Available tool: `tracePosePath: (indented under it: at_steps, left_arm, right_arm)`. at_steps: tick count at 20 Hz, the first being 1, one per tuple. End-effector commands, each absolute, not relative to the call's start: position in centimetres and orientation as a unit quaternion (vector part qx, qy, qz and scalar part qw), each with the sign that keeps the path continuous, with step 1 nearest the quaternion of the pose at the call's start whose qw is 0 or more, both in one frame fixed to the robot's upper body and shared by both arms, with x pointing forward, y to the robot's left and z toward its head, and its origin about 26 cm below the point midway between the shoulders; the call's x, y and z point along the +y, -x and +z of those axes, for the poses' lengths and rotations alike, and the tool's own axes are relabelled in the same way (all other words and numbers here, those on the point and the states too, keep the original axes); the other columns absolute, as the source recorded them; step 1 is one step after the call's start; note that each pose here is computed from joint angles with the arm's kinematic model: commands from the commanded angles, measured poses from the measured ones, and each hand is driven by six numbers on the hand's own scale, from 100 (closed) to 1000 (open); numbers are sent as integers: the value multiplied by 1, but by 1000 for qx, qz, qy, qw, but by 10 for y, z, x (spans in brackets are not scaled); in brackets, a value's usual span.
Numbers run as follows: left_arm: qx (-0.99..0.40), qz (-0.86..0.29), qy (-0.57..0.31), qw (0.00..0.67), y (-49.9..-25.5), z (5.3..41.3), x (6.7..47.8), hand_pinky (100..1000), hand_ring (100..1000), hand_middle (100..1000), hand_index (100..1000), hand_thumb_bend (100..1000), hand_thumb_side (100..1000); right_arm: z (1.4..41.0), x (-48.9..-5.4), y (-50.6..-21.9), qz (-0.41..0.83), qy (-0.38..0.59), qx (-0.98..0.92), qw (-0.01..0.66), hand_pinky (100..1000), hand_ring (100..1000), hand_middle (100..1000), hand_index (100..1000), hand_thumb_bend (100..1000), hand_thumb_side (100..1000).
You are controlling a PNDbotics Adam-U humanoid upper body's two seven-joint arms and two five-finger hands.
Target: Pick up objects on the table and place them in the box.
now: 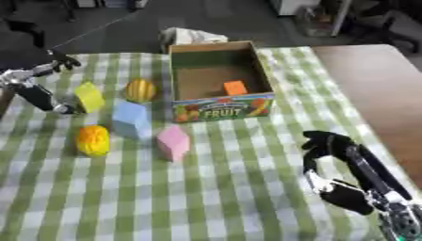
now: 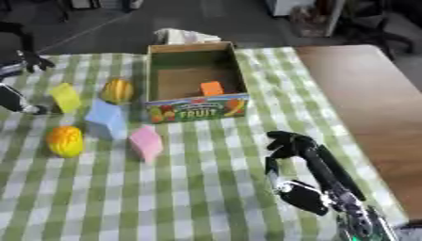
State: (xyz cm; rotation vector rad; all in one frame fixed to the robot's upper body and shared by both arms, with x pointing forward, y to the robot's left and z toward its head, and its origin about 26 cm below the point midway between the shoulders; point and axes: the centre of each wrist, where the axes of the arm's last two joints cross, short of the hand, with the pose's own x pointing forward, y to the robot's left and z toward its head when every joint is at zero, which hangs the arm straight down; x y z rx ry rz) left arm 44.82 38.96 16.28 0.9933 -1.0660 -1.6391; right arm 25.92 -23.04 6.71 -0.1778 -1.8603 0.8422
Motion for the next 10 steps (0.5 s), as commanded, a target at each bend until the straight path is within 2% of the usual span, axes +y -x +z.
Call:
tracePosePath:
  at_steps: [1,10]
  left_arm:
    - [-436,-629,-418,489,-455,168,394,746,728,751,920,509,332]
    - [-443,-567,-432,544,-463,155,388,722,712,734,908,438,342]
  right_arm:
    - [72,-232,-259,355,75,-779,511,686,639,648,844,100,232]
    - [72,-231,-259,354,71,-780,511,686,639,648,843,100,235]
